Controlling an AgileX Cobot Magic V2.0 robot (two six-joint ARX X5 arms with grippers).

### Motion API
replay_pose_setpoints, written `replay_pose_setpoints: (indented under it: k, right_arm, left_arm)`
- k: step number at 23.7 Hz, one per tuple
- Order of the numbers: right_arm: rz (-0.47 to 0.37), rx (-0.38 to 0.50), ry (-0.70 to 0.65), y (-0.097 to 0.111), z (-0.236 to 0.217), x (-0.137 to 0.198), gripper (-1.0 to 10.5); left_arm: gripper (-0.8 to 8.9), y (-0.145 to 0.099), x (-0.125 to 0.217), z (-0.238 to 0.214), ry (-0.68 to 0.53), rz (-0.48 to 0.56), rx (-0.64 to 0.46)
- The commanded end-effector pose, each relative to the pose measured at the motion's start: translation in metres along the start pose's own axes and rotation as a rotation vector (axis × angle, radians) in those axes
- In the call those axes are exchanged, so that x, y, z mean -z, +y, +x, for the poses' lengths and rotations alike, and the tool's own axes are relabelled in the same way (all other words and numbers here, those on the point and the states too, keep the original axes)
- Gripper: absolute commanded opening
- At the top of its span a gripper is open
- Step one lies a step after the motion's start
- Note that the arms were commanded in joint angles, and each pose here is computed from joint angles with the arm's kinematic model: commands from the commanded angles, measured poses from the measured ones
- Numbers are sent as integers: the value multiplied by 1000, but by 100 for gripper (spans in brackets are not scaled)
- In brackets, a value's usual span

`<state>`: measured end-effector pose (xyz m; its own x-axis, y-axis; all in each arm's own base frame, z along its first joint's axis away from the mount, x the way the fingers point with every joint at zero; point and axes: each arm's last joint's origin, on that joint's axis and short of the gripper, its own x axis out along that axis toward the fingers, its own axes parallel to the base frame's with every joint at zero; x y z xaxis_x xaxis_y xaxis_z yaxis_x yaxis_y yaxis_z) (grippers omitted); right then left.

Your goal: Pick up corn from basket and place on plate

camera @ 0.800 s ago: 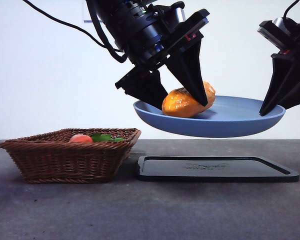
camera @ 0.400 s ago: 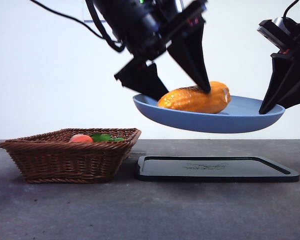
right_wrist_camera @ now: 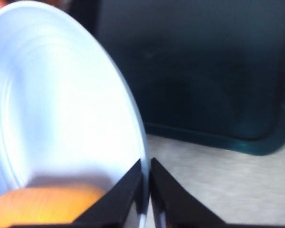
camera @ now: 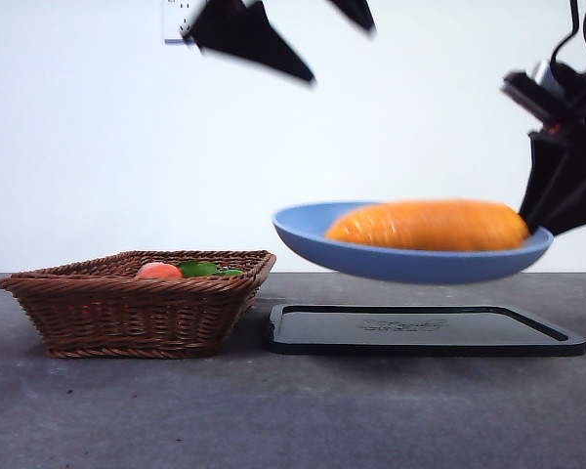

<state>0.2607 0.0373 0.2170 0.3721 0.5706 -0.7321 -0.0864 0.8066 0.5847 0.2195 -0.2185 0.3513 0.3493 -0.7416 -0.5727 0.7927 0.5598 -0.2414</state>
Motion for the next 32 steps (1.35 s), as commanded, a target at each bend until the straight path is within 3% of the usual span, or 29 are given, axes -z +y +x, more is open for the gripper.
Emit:
replay_pose_setpoints:
  k: [1,6,12,20,23,28,32]
  right_arm:
    - [31,2,-9,-5,6,-17,2]
    - [69,28,7,-20,26,-51,2]
    - [89,48,29,-32,56,-84,2]
    - [104,60,48,-41,70,-87,14]
    - [111,64,65,-40,71,-85,155]
    - [114,65,69,-38,68,-84,211]
    - [99,87,30,-33,33,-85,239]
  left_arm:
    - [352,-9,-7,-26,-68,26,6]
    - [352,-23,-6,-73,-151,51,10]
    - [352,-29,-4,-94,-196,50,14]
    - [352,-29,-3,-94,-180,41,12]
    - [352,-29,-2,-94,-179,40,12]
    - [352,-29,-2,-94,-177,40,12]
    - [352,-28,-2,-94,-179,37,-30]
